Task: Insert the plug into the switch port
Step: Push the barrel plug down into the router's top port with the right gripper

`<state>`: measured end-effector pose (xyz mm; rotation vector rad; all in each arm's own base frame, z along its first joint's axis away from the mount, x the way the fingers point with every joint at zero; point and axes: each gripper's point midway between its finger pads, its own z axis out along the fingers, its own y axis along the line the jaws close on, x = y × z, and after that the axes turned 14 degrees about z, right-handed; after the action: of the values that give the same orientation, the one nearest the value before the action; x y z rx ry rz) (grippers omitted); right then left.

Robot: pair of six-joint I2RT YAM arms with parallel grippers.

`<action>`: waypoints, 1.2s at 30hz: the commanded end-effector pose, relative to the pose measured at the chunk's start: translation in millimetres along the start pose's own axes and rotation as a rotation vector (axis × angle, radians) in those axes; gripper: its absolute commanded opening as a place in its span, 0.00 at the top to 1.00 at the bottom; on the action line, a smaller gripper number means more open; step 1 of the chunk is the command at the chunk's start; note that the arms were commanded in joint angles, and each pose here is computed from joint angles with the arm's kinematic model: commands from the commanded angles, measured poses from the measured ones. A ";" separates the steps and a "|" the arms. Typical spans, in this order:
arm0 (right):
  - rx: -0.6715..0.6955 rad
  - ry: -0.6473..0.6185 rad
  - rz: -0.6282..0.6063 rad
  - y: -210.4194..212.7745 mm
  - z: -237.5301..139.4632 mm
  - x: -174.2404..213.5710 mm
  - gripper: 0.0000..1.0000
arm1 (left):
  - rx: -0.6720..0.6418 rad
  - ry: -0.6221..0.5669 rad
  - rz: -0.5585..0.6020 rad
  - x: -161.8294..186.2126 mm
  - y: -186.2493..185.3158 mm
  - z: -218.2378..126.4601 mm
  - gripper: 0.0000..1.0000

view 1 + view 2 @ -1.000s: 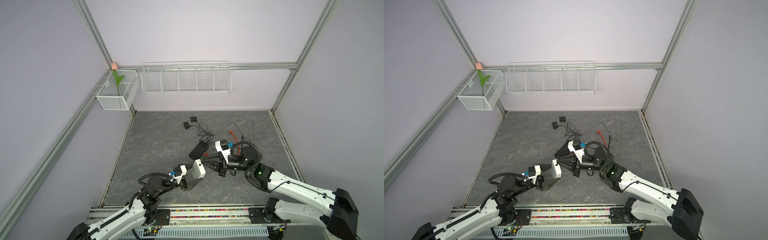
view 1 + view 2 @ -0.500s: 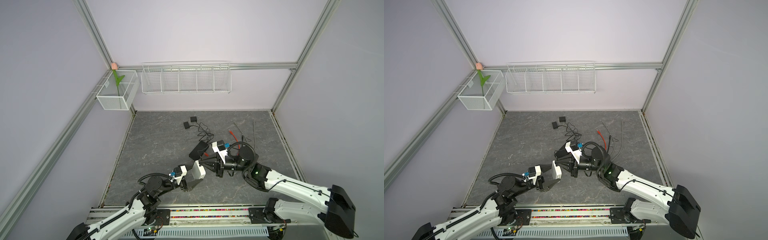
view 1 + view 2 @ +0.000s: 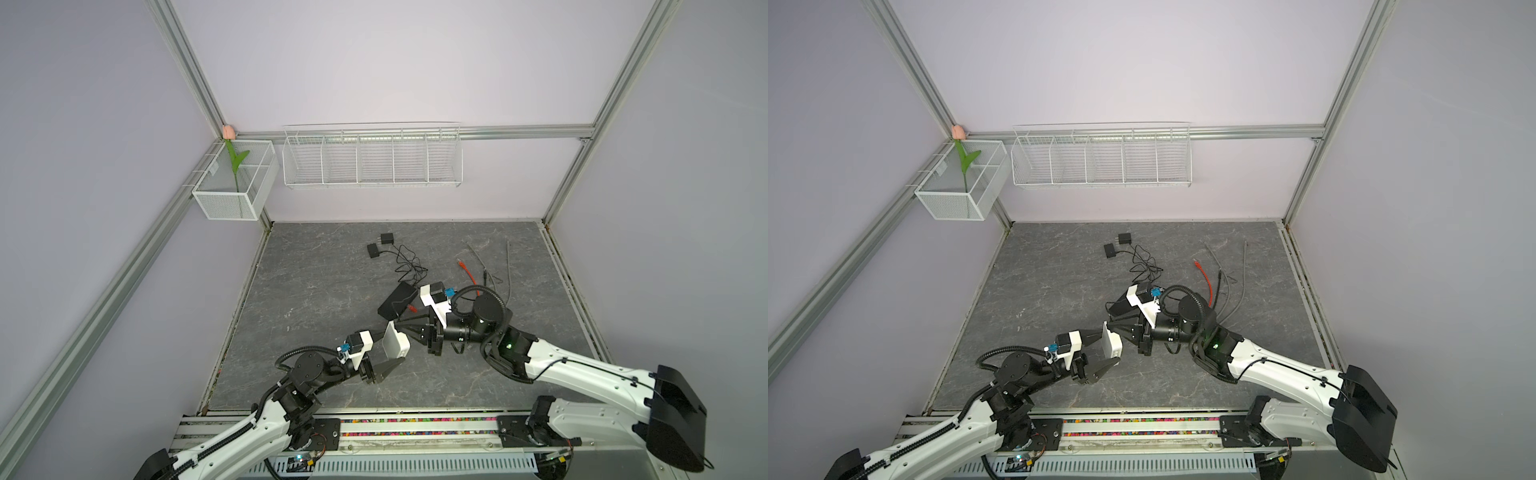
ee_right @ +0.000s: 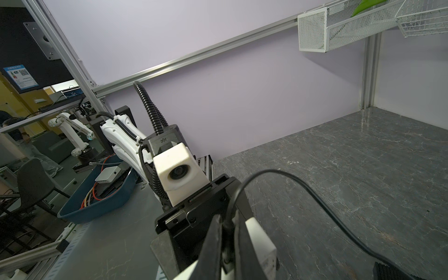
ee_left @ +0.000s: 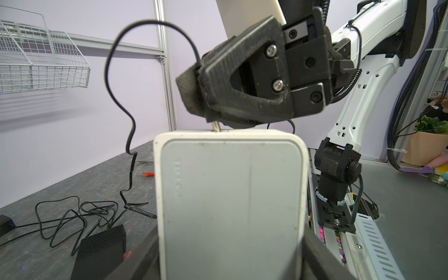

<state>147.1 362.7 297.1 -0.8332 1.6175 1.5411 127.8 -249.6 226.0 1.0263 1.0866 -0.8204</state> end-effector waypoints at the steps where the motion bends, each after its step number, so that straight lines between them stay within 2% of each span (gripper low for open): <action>1: 0.034 0.026 -0.017 -5.9 4.0 9.4 0.93 | -0.025 -0.084 0.022 -23.9 4.5 -2.4 1.00; 15: 0.190 0.096 -0.048 -26.7 9.9 39.9 0.93 | -0.124 -0.136 -0.015 -40.8 21.2 -9.4 1.00; 29: 0.400 0.209 0.045 -70.6 8.1 77.8 0.93 | -0.177 -0.215 0.025 -62.4 27.6 -21.3 1.00; 36: 0.435 0.250 0.108 -82.0 11.1 94.9 0.93 | -0.221 -0.251 0.071 -78.6 33.8 -28.6 1.00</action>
<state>171.7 386.2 266.2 -0.7017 1.7671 1.2957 145.9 -227.2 208.2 0.8885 1.2485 -0.7450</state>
